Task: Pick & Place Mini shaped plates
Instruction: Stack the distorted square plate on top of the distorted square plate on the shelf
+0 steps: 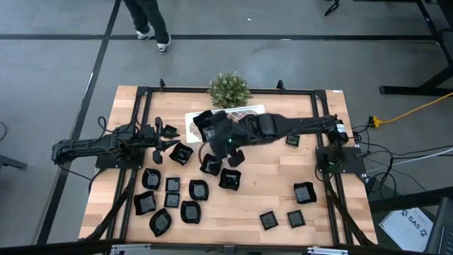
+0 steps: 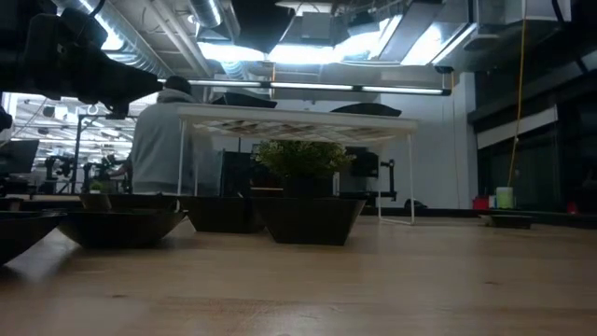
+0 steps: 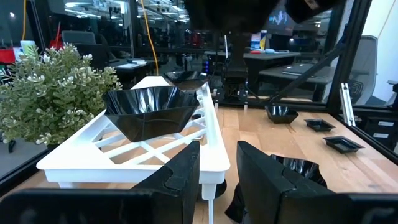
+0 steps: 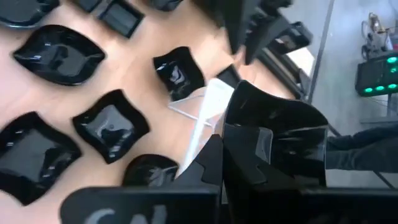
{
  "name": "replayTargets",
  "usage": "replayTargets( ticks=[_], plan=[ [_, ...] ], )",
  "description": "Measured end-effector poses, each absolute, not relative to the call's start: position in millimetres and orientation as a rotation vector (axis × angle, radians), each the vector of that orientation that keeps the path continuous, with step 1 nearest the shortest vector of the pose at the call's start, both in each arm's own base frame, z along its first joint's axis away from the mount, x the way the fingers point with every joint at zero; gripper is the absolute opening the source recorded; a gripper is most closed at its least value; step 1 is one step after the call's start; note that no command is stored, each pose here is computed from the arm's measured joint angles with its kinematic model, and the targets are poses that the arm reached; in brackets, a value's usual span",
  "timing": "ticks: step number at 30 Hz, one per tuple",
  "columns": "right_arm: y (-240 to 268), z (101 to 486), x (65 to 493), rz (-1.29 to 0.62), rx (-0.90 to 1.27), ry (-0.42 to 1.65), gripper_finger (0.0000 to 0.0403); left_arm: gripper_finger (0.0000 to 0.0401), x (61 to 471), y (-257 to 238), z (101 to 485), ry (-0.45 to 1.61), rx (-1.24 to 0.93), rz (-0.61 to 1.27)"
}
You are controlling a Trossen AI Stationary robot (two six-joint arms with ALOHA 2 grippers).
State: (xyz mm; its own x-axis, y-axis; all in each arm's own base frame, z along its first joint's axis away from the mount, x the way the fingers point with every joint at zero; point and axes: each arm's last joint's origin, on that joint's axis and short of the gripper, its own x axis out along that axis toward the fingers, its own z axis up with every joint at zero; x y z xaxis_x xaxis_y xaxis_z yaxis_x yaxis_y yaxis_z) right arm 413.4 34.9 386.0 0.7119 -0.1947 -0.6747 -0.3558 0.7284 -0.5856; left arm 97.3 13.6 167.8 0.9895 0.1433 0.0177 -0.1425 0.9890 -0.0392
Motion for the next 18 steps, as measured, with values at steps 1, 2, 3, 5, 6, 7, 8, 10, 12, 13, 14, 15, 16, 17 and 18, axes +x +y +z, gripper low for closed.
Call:
replayTargets(
  ticks=[1,2,3,5,6,7,8,10,12,13,14,15,16,17,18],
  plan=[
    [30.5,387.0,414.4,0.1,-0.775,0.785,0.0004,0.01,97.3,13.6,167.7,-0.02,-0.038,0.143],
    [26.1,388.3,415.6,0.09,-0.782,0.774,0.0004,0.01,97.3,13.6,167.8,-0.02,-0.038,0.143],
    [21.8,389.2,416.6,0.082,-0.79,0.766,0.0004,0.01,97.3,13.6,167.8,-0.021,-0.038,0.144],
    [13.3,390.1,418.1,0.096,-0.81,0.753,0.0004,0.01,97.3,13.6,167.7,-0.02,-0.038,0.144],
    [9.4,390.8,419.2,0.112,-0.815,0.737,0.0004,0.01,97.3,13.7,167.7,-0.02,-0.038,0.144],
    [5.0,391.8,420.3,0.132,-0.823,0.717,0.0004,0.01,97.3,13.6,167.8,-0.02,-0.038,0.143],
    [0.8,392.3,421.0,0.151,-0.831,0.703,0.0004,0.01,97.3,13.6,167.8,-0.02,-0.038,0.143],
    [-8.2,392.7,421.3,0.163,-0.852,0.696,0.0004,0.01,97.3,13.6,167.7,-0.02,-0.038,0.143],
    [-17.2,392.2,420.9,0.15,-0.853,0.709,0.0004,0.01,97.3,13.7,167.7,-0.02,-0.038,0.144],
    [-21.7,391.6,420.2,0.147,-0.848,0.719,0.0004,0.01,97.3,13.6,167.7,-0.02,-0.038,0.144],
    [-25.8,390.7,419.2,0.156,-0.839,0.729,0.0004,0.01,97.3,13.6,167.7,-0.02,-0.038,0.144],
    [-29.4,389.3,418.7,0.171,-0.827,0.733,0.0004,0.01,97.3,13.7,167.7,-0.02,-0.038,0.144],
    [-32.5,387.1,418.9,0.186,-0.815,0.732,0.0004,0.01,97.3,13.6,167.8,-0.02,-0.038,0.143],
    [-35.3,385.1,418.8,0.199,-0.804,0.734,0.0004,0.01,97.3,13.7,167.7,-0.02,-0.038,0.144],
    [-37.2,382.8,419.1,0.208,-0.792,0.737,0.0004,0.01,97.3,13.7,167.7,-0.02,-0.038,0.144]
  ],
)
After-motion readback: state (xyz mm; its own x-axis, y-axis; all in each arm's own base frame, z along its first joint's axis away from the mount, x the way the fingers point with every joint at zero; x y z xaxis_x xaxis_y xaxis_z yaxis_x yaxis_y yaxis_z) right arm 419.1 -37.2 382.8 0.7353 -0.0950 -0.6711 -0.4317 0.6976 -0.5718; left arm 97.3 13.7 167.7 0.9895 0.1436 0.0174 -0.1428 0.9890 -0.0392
